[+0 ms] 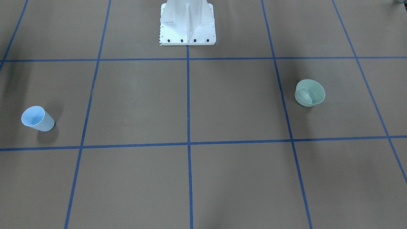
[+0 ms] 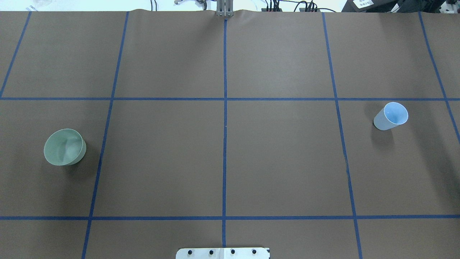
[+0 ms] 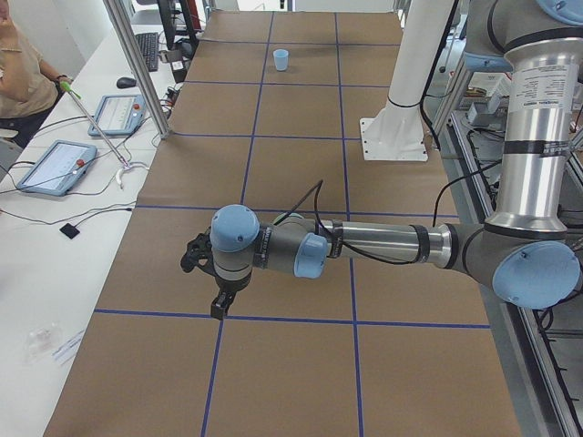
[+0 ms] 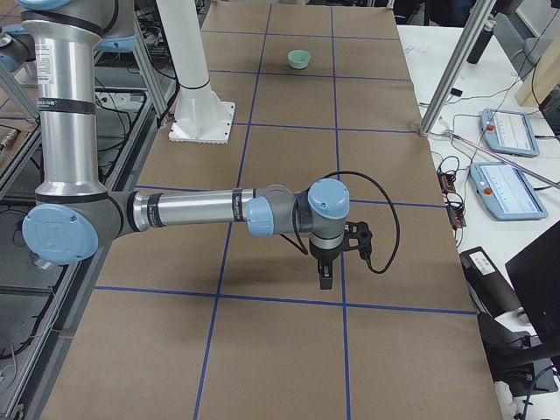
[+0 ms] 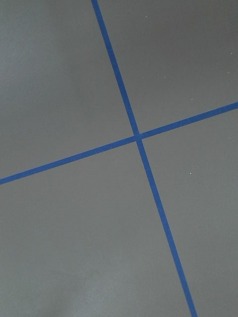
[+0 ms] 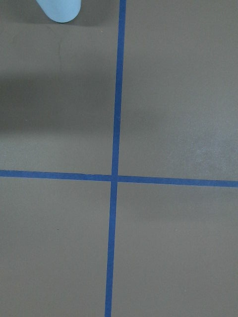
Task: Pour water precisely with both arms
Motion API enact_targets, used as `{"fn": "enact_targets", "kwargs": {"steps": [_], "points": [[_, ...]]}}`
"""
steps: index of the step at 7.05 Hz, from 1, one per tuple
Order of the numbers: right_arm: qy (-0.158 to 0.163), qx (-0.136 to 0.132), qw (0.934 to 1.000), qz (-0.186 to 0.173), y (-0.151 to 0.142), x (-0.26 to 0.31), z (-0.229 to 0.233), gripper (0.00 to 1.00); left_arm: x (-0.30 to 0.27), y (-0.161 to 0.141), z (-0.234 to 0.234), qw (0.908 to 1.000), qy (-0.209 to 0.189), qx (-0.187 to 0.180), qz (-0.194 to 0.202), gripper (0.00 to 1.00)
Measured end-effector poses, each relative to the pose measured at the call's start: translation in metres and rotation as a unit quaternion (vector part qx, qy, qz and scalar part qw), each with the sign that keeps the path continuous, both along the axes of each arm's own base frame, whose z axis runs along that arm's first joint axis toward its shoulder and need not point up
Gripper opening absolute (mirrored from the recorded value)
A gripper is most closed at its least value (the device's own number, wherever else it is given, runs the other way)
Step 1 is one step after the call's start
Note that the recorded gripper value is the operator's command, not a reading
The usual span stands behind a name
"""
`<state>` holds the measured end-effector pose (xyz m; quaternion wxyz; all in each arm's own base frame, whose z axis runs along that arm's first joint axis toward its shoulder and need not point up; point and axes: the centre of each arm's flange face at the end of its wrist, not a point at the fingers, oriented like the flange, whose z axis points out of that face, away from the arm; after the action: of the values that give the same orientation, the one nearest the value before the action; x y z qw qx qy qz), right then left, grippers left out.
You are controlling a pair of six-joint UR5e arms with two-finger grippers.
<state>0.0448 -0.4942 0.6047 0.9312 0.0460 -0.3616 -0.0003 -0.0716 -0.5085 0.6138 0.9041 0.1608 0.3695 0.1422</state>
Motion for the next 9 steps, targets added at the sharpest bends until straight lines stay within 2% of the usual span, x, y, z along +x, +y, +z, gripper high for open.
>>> {"fn": "enact_targets", "kwargs": {"steps": [2, 4, 7, 9], "points": [[0.000, -0.001, 1.0000, 0.001, 0.000, -0.001, 0.000, 1.00, 0.061, -0.011, -0.011, 0.9997, 0.010, 0.006, 0.022, 1.00], [0.000, -0.001, 1.0000, 0.001, 0.000, -0.001, 0.000, 1.00, 0.120, -0.010, -0.028, 0.9986, 0.046, -0.024, -0.016, 1.00], [0.000, -0.001, 1.0000, 0.001, -0.001, -0.001, -0.001, 1.00, 0.221, 0.019, -0.042, 0.9904, 0.099, -0.080, -0.053, 1.00], [-0.001, -0.001, 1.0000, 0.001, -0.001, -0.001, -0.002, 1.00, 0.281, 0.041, -0.049, 0.9888, 0.103, -0.100, -0.040, 0.99]]}}
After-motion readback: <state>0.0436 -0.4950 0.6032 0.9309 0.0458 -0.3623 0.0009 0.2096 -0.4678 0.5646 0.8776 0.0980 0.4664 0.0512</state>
